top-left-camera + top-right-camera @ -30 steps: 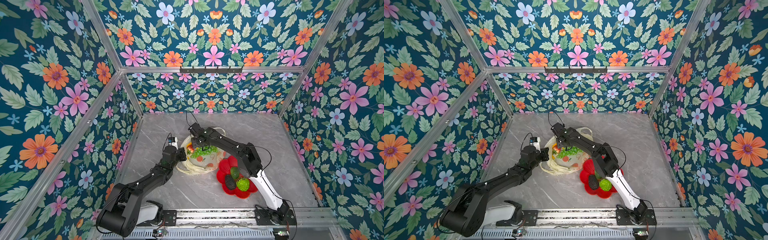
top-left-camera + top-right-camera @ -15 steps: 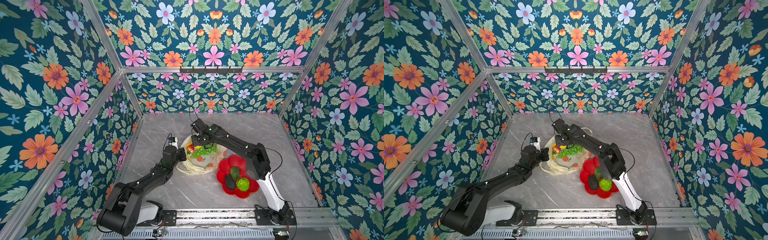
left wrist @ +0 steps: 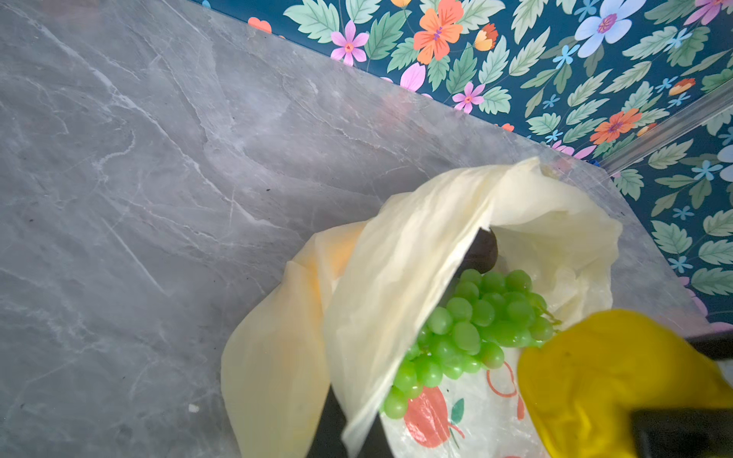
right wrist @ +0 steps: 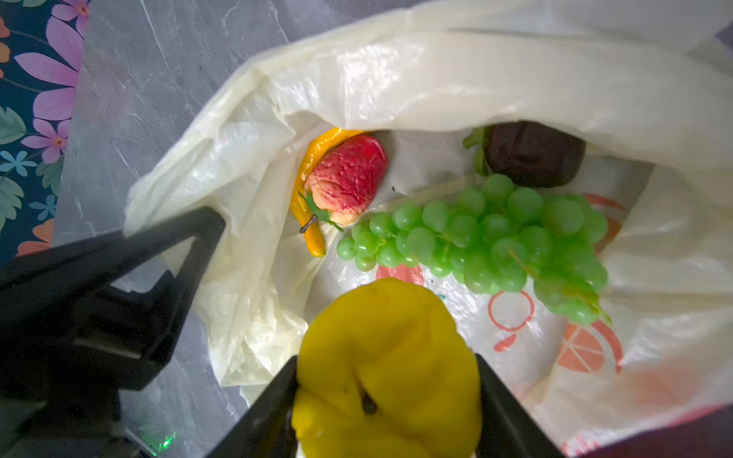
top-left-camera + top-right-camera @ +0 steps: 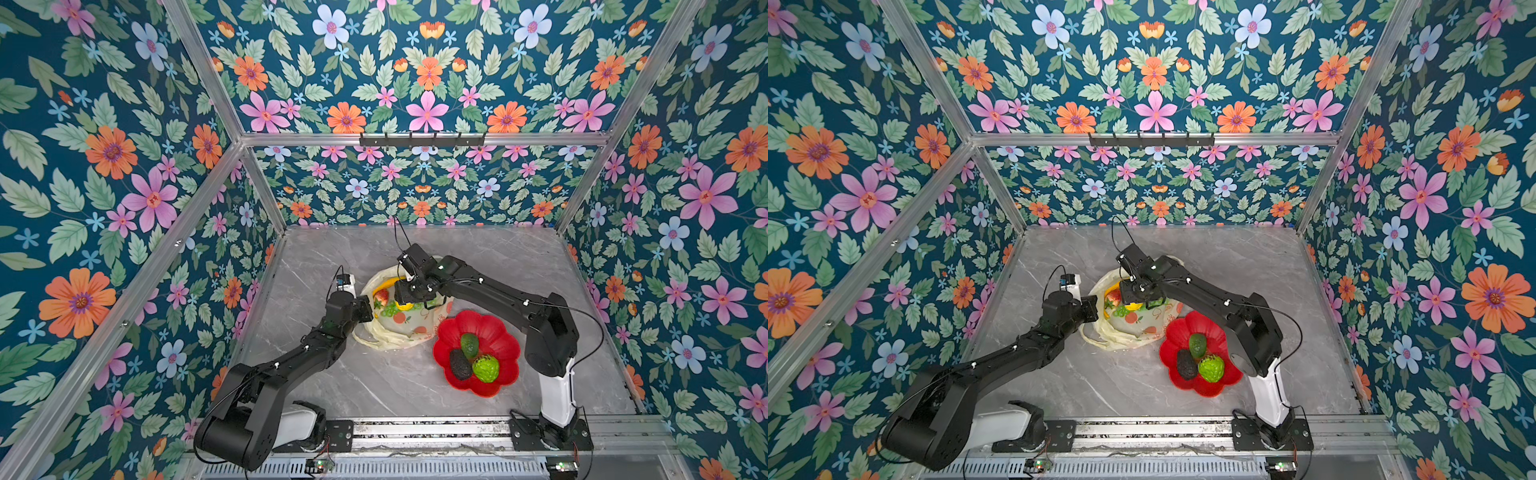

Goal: Take fruits out of the plastic bag
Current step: Pick up the fruit from the plastic bag, then place the fruit on the plate.

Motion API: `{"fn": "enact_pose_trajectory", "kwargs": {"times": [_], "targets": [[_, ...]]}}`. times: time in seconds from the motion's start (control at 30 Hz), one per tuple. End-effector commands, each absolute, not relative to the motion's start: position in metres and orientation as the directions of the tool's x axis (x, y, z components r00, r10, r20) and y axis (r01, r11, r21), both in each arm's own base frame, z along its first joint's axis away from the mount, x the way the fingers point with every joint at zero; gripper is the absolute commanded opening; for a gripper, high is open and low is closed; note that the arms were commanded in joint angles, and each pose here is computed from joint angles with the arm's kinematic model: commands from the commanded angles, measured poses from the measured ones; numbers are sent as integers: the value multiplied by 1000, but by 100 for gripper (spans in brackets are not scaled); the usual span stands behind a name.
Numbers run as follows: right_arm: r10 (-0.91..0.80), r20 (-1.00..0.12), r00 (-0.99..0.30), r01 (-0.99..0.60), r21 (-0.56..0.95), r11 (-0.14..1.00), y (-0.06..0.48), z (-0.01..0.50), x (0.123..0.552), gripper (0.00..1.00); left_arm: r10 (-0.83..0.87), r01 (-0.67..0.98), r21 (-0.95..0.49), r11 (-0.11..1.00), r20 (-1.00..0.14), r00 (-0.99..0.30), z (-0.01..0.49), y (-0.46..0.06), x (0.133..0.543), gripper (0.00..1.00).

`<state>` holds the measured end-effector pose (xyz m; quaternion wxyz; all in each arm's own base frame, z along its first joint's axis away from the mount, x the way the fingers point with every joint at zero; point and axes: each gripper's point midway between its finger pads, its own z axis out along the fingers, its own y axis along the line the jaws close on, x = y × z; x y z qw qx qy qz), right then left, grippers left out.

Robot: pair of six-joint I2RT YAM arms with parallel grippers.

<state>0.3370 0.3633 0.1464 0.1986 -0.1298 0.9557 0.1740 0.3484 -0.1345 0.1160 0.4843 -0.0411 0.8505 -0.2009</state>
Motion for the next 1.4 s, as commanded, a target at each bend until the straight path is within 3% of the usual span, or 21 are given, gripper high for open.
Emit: {"fn": "enact_pose_trajectory", "kwargs": {"times": [0.0, 0.3, 0.83, 1.37], "targets": [[-160, -434, -887, -301, 279, 912, 350, 152, 328, 61, -252, 129, -364, 923, -822, -511, 120, -133, 351, 0], [-107, -400, -910, -212, 227, 951, 280, 144, 292, 61, -250, 130, -362, 923, -821, -514, 119, -133, 352, 0], [170, -415, -894, 94, 198, 976, 146, 133, 254, 61, -246, 127, -357, 925, -820, -516, 117, -133, 352, 0], [245, -394, -886, 217, 116, 969, 119, 88, 244, 60, -246, 121, -355, 927, -819, -517, 115, -132, 352, 0]]}}
